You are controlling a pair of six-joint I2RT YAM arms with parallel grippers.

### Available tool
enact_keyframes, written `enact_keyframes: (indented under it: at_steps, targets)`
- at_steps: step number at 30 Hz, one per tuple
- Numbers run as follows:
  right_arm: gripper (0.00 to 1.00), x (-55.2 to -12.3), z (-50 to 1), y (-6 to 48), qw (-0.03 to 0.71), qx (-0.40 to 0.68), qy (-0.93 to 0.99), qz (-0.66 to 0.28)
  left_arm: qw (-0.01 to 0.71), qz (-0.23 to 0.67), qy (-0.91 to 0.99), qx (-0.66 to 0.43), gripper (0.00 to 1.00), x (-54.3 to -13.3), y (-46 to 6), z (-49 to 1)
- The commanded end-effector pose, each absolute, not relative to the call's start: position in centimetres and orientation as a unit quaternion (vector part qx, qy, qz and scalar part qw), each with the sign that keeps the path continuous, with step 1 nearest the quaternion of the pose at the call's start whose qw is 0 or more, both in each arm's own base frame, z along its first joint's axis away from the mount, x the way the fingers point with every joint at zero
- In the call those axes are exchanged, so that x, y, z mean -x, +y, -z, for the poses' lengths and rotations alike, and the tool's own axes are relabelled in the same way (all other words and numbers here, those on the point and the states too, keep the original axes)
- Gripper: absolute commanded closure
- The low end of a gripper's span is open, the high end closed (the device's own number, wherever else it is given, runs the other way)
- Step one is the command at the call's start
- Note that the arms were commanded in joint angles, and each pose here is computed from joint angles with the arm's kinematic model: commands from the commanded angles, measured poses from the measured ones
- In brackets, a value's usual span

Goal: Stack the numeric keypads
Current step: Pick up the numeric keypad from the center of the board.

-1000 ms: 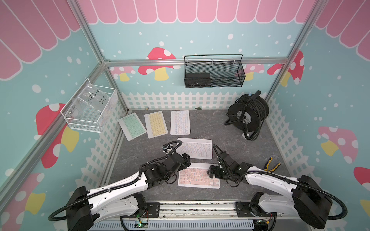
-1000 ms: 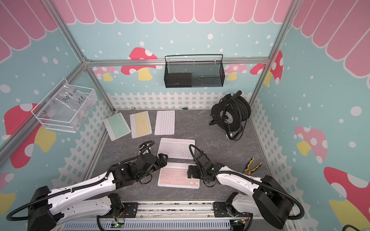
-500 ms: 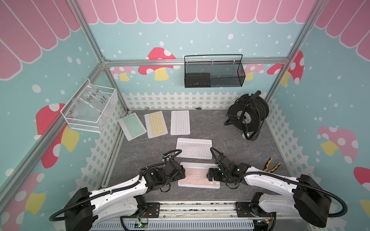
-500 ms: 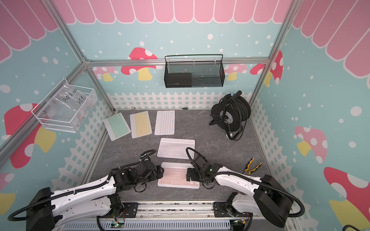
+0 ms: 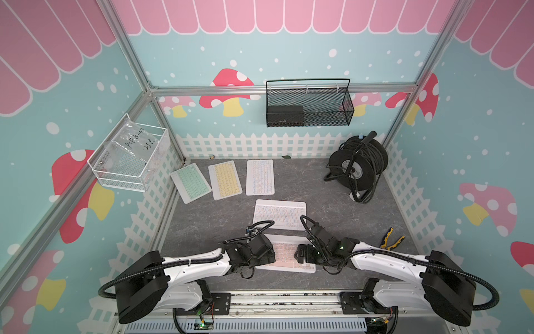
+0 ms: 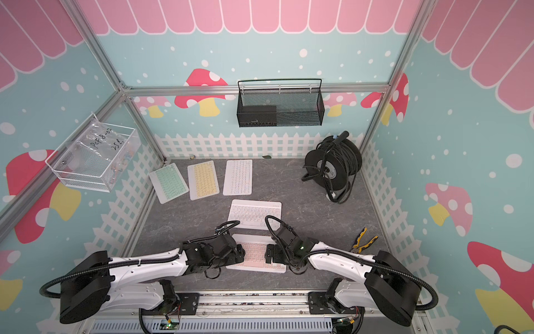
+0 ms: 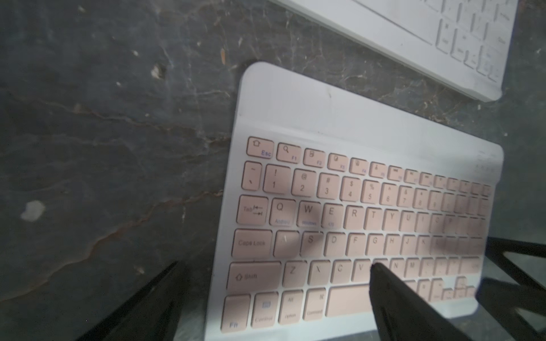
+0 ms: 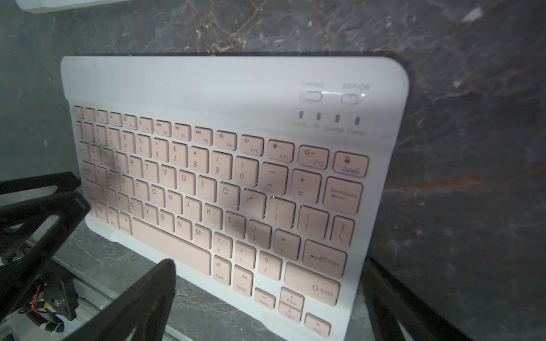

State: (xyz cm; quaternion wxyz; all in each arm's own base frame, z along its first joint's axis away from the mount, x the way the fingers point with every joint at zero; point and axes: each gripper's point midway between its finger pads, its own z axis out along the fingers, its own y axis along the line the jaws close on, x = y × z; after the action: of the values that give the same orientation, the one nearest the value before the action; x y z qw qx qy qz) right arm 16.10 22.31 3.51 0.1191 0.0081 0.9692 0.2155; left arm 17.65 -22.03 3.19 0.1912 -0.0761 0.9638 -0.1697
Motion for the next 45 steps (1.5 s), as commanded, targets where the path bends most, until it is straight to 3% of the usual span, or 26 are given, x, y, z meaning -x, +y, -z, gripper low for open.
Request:
enact_keyframes:
  at_steps: [1, 6, 13, 20, 45]
  targets:
    - [0.01, -14.0, -1.4, 21.7, 0.072, -0.022, 0.975, -0.209, 0.18, 0.15, 0.97, 0.072, 0.01, -17.2, -22.1, -2.0]
    - [0.0, -13.9, -1.1, 22.4, 0.069, -0.014, 0.973, -0.218, 0.163, 0.206, 0.964, 0.044, 0.01, -16.9, -25.1, -1.4]
    - [0.0, -14.3, -2.1, 24.9, 0.081, 0.005, 0.956, -0.283, 0.209, 0.389, 0.897, -0.034, 0.01, -16.8, -32.5, -10.0]
    - [0.0, -15.0, -4.0, 25.6, 0.106, 0.011, 0.945, -0.31, 0.244, 0.486, 0.839, -0.025, 0.01, -16.2, -32.0, -16.7]
    - [0.0, -14.6, -5.9, 24.0, 0.145, -0.006, 0.925, -0.351, 0.266, 0.678, 0.685, 0.022, 0.0, -14.1, -29.3, -23.5]
